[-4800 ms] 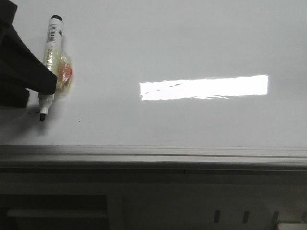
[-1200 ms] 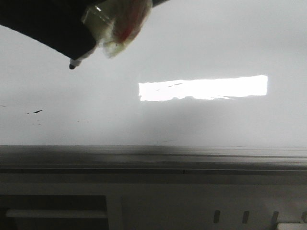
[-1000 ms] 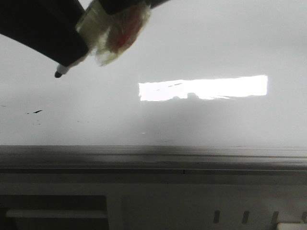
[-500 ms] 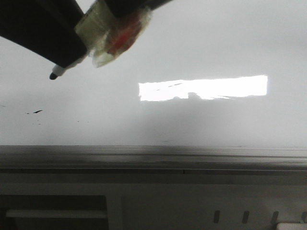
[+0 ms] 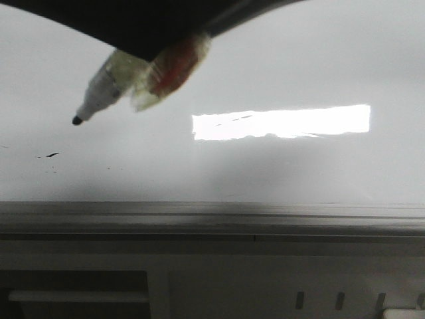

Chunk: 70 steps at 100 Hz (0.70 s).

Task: Write number 4 on whiteboard

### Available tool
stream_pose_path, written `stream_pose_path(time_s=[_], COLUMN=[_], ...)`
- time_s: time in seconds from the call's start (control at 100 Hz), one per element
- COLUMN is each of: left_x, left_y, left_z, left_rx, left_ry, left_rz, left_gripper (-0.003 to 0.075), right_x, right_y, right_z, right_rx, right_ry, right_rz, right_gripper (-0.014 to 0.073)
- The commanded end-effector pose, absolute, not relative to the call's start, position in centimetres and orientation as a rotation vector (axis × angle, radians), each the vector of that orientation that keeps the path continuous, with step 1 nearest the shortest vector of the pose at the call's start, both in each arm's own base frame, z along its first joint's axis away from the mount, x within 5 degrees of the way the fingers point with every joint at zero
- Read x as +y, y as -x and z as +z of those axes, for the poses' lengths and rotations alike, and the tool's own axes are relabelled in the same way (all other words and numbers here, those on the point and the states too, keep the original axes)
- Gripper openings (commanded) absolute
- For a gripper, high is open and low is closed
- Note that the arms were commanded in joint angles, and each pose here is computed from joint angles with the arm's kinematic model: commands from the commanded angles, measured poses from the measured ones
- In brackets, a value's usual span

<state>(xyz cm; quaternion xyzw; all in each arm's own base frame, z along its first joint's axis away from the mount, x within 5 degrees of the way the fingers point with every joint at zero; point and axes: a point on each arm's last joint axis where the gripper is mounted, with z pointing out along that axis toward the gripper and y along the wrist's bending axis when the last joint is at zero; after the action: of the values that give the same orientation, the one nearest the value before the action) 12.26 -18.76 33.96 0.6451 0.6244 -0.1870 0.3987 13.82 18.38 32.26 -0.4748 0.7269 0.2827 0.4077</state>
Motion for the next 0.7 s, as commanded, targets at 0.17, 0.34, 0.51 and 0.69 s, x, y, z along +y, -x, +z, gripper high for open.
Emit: stream_pose_path(time_s=[0.17,0.34,0.51,0.69], left_x=[-17.5,-13.8,-9.8,-7.4], left_y=[-12.2,-11.2,-9.0,-7.2], left_z=[36.5,35.9,33.7,32.2], left_rx=[1.529,1.492,1.512,1.464], left_ry=[-1.243,-0.92,-0.717,-0.649], left_rz=[-0.554,-0.563,-0.621,-0.61], left_gripper=[0.0365,0.0356,0.0215,-0.0004], right_x=[15.9,13.4,11.7,12.0], right_y=[-12.6,-11.2,-11.0,-12.0], right_z=[33.7,33.0,31.4,31.5], right_rx=[1.704,1.638,1.602,1.583], right_ry=[0.992,0.89,0.773,0.715], right_rz=[0.679,0.634,0.556,0.502], right_gripper=[-0.0063,-0.0063,-0.0064,-0.0064])
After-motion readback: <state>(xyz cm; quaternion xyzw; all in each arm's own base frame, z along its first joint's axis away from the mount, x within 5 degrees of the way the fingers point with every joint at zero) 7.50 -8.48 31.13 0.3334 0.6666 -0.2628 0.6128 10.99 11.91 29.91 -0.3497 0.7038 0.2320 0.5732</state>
